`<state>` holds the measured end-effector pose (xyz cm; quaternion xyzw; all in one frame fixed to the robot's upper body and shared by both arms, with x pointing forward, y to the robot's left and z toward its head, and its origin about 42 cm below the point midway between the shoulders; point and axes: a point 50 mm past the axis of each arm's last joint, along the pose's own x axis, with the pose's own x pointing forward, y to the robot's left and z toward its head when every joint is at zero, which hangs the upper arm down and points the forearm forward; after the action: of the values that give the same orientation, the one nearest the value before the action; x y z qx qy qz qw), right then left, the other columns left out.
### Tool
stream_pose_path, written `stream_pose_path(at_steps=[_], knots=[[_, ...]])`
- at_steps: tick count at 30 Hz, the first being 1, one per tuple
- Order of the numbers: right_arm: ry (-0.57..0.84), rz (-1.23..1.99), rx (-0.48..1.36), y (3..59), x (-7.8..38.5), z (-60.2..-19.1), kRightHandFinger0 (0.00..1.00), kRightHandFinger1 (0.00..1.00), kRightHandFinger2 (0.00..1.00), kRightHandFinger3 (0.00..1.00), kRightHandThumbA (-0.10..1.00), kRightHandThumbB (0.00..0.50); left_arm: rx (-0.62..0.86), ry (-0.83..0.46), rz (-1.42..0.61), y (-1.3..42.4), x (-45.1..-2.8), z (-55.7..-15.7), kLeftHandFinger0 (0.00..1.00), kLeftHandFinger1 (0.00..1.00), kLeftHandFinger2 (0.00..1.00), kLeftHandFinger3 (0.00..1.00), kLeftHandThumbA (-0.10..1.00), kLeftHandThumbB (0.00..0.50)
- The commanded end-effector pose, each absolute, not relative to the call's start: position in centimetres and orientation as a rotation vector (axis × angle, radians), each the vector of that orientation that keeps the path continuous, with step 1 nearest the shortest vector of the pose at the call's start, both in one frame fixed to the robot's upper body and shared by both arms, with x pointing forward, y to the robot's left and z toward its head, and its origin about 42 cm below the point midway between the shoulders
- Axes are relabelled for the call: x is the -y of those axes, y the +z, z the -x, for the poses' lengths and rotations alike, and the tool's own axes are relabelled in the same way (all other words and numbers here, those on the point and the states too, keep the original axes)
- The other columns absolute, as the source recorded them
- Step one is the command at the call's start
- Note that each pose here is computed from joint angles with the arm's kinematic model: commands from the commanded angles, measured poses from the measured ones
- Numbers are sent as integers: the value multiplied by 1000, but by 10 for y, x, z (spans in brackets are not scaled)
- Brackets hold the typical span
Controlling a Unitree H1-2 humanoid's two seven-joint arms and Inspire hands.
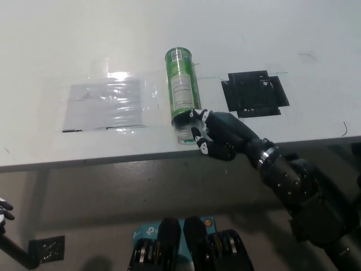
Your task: The robot uses its right hand finger to pull out the chips tray kept inside a container in the middle of the desk
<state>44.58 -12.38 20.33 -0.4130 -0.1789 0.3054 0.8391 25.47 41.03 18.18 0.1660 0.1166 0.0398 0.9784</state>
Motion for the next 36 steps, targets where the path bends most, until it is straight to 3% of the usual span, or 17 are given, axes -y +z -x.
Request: stream_pose_path(at_steps=[1, 6, 11, 22, 25, 26, 30, 31, 36], knots=[[641, 896, 439, 213, 132, -452, 0, 0, 763, 791, -100, 180, -194, 59, -379, 199, -414, -259, 170, 224, 326, 695, -100, 0], [620, 908, 398, 196, 143, -455, 0, 1, 749, 779, -100, 195, -196, 68, -374, 201, -414, -260, 182, 235, 349, 693, -100, 0], [612, 924, 354, 185, 142, -455, 0, 0, 782, 813, -100, 177, -198, 69, -379, 201, -416, -258, 213, 260, 370, 711, -100, 0], [641, 936, 349, 160, 103, -451, 0, 0, 802, 812, -100, 183, -191, 53, -377, 201, -417, -255, 200, 246, 339, 672, -100, 0], [676, 969, 338, 157, 97, -443, 0, 0, 724, 820, -100, 174, -195, 63, -363, 202, -417, -255, 194, 241, 336, 667, -100, 0], [683, 972, 335, 155, 97, -441, 0, 0, 583, 826, -100, 175, -193, 60, -363, 202, -417, -255, 193, 242, 337, 670, -100, 0], [696, 954, 336, 156, 100, -429, 0, 0, 775, 835, -100, 172, -192, 57, -366, 204, -417, -255, 203, 248, 341, 657, -100, 0], [699, 933, 340, 157, 104, -424, 17, 37, 786, 835, -100, 175, -191, 56, -364, 204, -417, -255, 203, 249, 343, 657, -100, 0], [675, 886, 357, 161, 123, -409, 0, 0, 814, 813, -100, 179, -190, 64, -362, 203, -416, -255, 188, 239, 329, 676, -100, 0]])
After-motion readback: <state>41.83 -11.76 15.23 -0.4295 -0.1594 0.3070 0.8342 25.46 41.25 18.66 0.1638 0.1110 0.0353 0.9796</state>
